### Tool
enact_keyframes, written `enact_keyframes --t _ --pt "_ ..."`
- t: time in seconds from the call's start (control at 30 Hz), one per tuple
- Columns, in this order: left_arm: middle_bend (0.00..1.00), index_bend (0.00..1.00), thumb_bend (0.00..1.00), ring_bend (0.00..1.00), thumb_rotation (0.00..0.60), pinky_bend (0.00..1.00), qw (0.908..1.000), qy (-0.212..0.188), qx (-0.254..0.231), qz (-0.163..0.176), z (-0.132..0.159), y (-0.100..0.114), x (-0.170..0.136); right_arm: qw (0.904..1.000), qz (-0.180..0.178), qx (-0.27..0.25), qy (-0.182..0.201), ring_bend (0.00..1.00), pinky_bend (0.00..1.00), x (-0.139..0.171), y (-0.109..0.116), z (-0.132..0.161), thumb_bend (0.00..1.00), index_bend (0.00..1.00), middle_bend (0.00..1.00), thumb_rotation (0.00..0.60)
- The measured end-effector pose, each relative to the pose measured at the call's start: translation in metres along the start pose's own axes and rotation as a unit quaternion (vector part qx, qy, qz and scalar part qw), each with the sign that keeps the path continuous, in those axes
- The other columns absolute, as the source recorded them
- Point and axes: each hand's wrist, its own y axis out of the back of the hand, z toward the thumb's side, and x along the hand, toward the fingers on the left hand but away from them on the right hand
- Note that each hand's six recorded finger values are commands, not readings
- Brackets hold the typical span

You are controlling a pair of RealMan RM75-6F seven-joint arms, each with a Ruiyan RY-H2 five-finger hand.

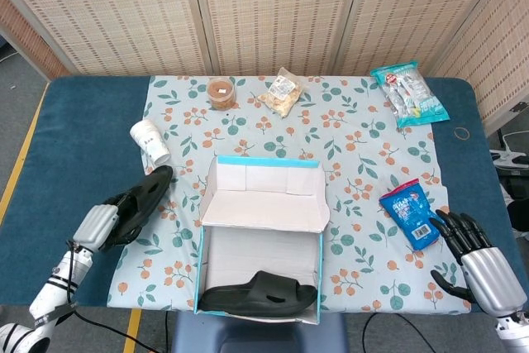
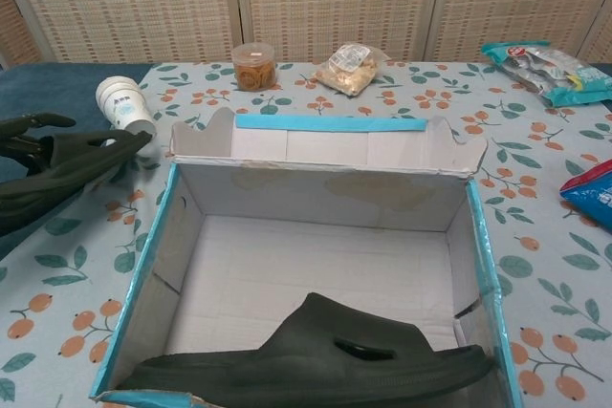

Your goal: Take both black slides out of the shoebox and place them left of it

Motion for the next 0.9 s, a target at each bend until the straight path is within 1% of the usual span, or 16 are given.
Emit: enact_keyframes --t 0.13,0.2,0.27,0.4,0.53,0.63,0.73,0.83,0.9 --pt "0.00 0.00 0.31 0.00 0.574 0.04 0.9985 -0.018 -0.051 -0.005 0.008 0.004 -0.001 1.0000 0.001 0.002 -0.002 0.00 0.00 -0.001 -0.001 -0.001 0.19 0.00 0.00 0.600" --pt "0.00 0.00 0.31 0.00 0.571 0.03 0.9966 -0.024 -0.078 -0.011 0.011 0.006 -0.002 1.0000 0.003 0.003 -0.002 0.00 0.00 -0.001 -0.002 0.000 0.19 0.00 0.00 0.600" --pt "0.00 0.00 0.31 0.00 0.571 0.03 0.9952 -0.028 -0.093 -0.016 0.012 0.008 -0.002 1.0000 0.005 0.004 -0.003 0.00 0.00 -0.001 -0.002 0.000 0.19 0.00 0.00 0.600" --pt "0.00 0.00 0.31 0.00 0.566 0.02 0.9954 -0.027 -0.092 -0.008 0.008 0.014 0.001 1.0000 0.004 0.003 -0.005 0.00 0.00 -0.001 -0.001 0.000 0.19 0.00 0.00 0.600" --pt "0.00 0.00 0.31 0.00 0.560 0.02 0.9956 -0.019 -0.092 0.006 0.000 0.027 0.001 1.0000 0.004 0.003 -0.006 0.00 0.00 0.000 -0.001 -0.001 0.19 0.00 0.00 0.600" --pt "0.00 0.00 0.32 0.00 0.556 0.02 0.9947 -0.024 -0.099 0.014 0.001 0.034 -0.001 1.0000 0.006 0.005 -0.005 0.00 0.00 -0.001 -0.003 0.000 0.19 0.00 0.00 0.600" --pt "0.00 0.00 0.32 0.00 0.564 0.02 0.9916 -0.046 -0.120 0.010 0.012 0.037 -0.006 0.9999 0.009 0.006 -0.004 0.00 0.00 -0.002 -0.004 0.001 0.19 0.00 0.00 0.600" --pt "0.00 0.00 0.32 0.00 0.573 0.02 0.9858 -0.086 -0.144 -0.011 0.030 0.037 -0.015 0.9999 0.010 0.008 -0.004 0.00 0.00 -0.002 -0.006 0.001 0.19 0.00 0.00 0.600" --pt "0.00 0.00 0.33 0.00 0.573 0.02 0.9799 -0.121 -0.156 -0.033 0.046 0.036 -0.023 0.9999 0.012 0.008 -0.004 0.00 0.00 -0.003 -0.007 0.002 0.19 0.00 0.00 0.600"
